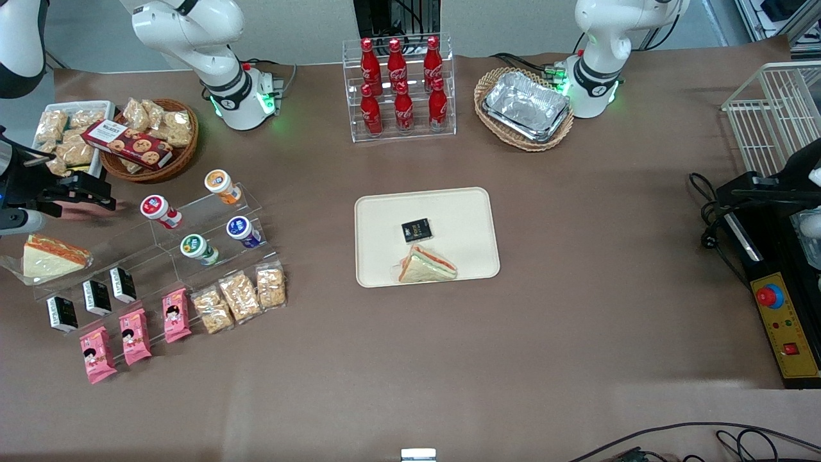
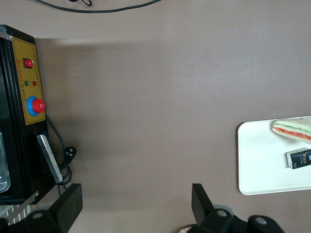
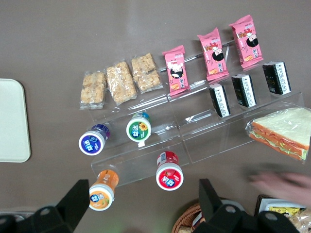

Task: Place green gum on tray
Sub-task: 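Move the right gripper toward the green-labelled gum bottle on the rack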

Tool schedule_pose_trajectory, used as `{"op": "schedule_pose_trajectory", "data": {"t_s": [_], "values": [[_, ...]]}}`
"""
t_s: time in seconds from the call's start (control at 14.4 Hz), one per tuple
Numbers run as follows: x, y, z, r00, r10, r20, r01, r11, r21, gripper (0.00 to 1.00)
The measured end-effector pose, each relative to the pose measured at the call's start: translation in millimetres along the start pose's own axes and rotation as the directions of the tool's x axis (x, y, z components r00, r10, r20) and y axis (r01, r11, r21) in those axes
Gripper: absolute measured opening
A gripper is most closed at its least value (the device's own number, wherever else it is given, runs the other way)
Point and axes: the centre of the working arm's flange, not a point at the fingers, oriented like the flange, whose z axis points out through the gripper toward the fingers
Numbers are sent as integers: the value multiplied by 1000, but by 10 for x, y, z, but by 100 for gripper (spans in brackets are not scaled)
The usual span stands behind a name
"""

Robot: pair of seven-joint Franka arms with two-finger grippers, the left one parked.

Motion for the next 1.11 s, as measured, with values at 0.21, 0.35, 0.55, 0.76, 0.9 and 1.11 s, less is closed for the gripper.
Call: {"op": "schedule_pose_trajectory", "data": {"t_s": [0.21, 0.35, 0.55, 0.76, 0.9, 1.11], "values": [[5, -4, 7, 1000, -1, 1, 1, 1000, 0, 100], [4, -2, 7, 1000, 0, 1, 0, 1000, 0, 100], [4, 1, 8, 1000, 0, 1, 0, 1000, 0, 100], [2, 19, 7, 1000, 4, 1, -4, 1000, 0, 100], [-2, 21, 9, 1000, 5, 1, -5, 1000, 4, 100], [-24, 5, 43, 999, 32, 6, -32, 999, 18, 100]]}}
